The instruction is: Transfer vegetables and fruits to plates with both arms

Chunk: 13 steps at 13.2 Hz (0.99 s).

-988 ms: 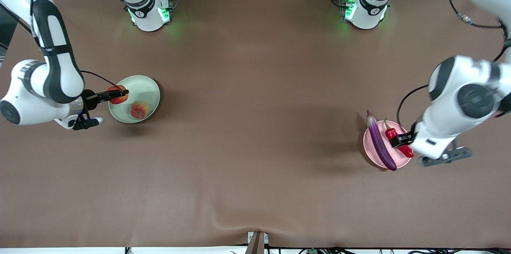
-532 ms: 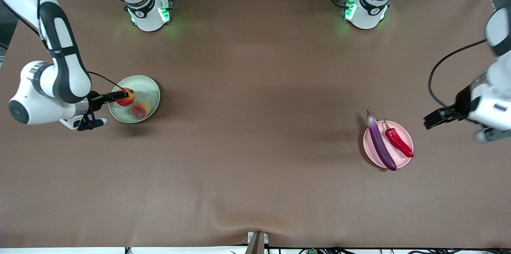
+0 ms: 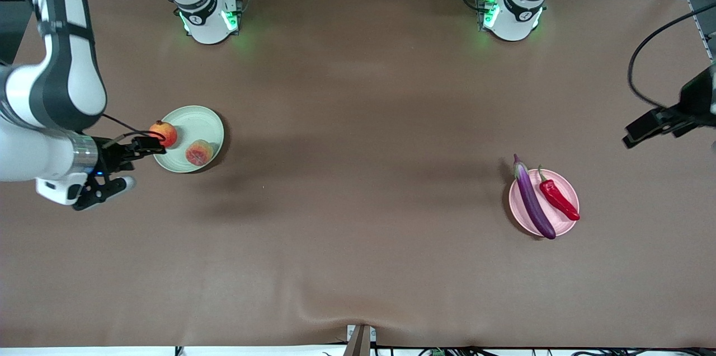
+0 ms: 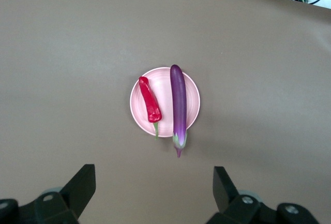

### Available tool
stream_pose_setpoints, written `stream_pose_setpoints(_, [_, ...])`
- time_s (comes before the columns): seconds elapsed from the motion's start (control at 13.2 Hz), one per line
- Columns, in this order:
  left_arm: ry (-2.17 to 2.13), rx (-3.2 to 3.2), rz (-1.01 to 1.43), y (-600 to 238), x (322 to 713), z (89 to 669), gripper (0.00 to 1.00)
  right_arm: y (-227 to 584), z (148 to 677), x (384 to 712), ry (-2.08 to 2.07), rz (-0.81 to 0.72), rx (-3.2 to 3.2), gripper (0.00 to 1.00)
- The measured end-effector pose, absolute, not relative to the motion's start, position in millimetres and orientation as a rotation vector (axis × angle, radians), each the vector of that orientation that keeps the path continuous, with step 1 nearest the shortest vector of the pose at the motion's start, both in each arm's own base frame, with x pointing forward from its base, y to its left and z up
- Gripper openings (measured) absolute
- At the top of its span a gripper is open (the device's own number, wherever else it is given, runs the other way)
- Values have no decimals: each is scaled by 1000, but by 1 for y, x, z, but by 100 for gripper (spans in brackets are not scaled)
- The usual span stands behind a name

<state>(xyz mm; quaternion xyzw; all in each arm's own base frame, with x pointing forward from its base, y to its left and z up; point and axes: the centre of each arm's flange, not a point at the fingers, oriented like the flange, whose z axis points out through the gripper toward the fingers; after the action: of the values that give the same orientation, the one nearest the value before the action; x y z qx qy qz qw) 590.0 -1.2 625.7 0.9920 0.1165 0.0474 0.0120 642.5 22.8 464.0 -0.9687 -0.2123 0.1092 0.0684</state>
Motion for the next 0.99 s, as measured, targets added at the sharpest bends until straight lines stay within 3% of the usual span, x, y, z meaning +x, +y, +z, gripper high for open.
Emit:
stream_pose_setpoints(0.15, [391, 3073, 108, 14, 576, 637, 100, 30, 514, 651, -685, 211, -2956, 100])
stream_pose_setpoints(0.3, [400, 3052, 46, 14, 563, 641, 100, 40, 556, 642, -720, 193, -2942, 100])
stream_pose_setpoints(0.61, [353, 3053, -31, -4, 537, 632, 100, 11, 648, 581, -512, 177, -2982, 100])
stream_pose_setpoints(0.76, [312, 3058, -54, -22, 522, 628, 100, 2, 654, 556, -437, 137, -3016, 100])
stream_pose_setpoints(0.99, [226, 3079, -54, -53, 511, 629, 100, -8, 615, 528, -392, 136, -3033, 100])
